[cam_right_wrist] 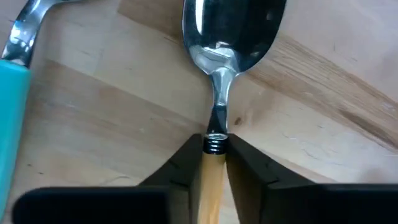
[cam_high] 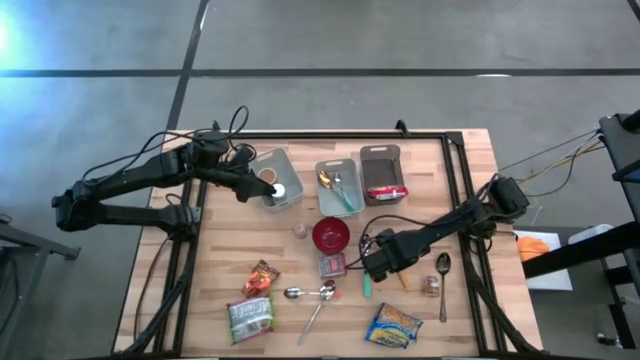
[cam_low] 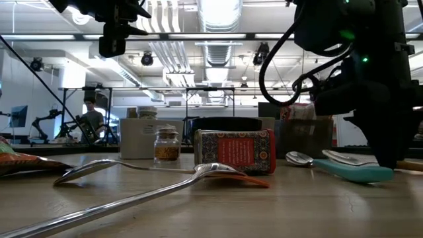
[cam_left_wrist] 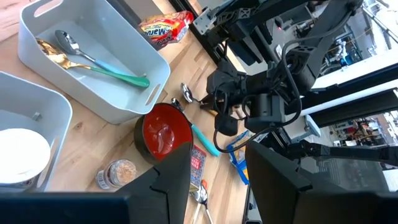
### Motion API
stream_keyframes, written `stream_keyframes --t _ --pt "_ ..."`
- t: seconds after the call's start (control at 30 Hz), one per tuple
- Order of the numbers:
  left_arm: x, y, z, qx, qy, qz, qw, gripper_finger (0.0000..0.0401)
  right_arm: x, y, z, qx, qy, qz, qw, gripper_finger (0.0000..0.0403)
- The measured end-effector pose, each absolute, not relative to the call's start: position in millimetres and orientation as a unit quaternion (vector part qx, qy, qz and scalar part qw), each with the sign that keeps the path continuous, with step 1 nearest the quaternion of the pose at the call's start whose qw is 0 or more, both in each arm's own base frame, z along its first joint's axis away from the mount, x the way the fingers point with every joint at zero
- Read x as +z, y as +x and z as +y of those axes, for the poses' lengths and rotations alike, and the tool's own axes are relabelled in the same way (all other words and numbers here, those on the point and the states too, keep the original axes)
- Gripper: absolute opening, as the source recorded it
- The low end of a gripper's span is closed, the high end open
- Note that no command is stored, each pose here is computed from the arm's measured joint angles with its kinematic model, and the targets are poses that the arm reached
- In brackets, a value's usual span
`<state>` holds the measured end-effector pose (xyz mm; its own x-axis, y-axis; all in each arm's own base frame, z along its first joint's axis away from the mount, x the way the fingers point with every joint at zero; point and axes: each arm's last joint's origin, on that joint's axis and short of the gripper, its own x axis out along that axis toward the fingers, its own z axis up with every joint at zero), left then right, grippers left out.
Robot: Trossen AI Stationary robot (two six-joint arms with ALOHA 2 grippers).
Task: Pick & Place Food Item
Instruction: Put the yellow spoon into the right white bin
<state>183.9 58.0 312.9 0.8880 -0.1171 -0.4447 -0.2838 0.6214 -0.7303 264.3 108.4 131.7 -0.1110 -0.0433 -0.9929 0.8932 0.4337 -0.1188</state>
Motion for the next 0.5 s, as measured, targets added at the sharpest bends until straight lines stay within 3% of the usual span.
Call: stream_keyframes --t 0.07,0.3,0.5 --pt "313 184 58 0.048 -0.432 0.232 0.87 0.0157 131 265 109 -0.408 0.345 0.621 0.573 0.0032" --pt "313 184 58 0.047 -0.43 0.232 0.871 0.0157 141 269 111 -0.41 0.352 0.618 0.571 0.0032" --pt "313 184 58 0.047 -0.43 0.232 0.871 0.0157 179 275 115 -0.375 0.349 0.62 0.595 0.0032"
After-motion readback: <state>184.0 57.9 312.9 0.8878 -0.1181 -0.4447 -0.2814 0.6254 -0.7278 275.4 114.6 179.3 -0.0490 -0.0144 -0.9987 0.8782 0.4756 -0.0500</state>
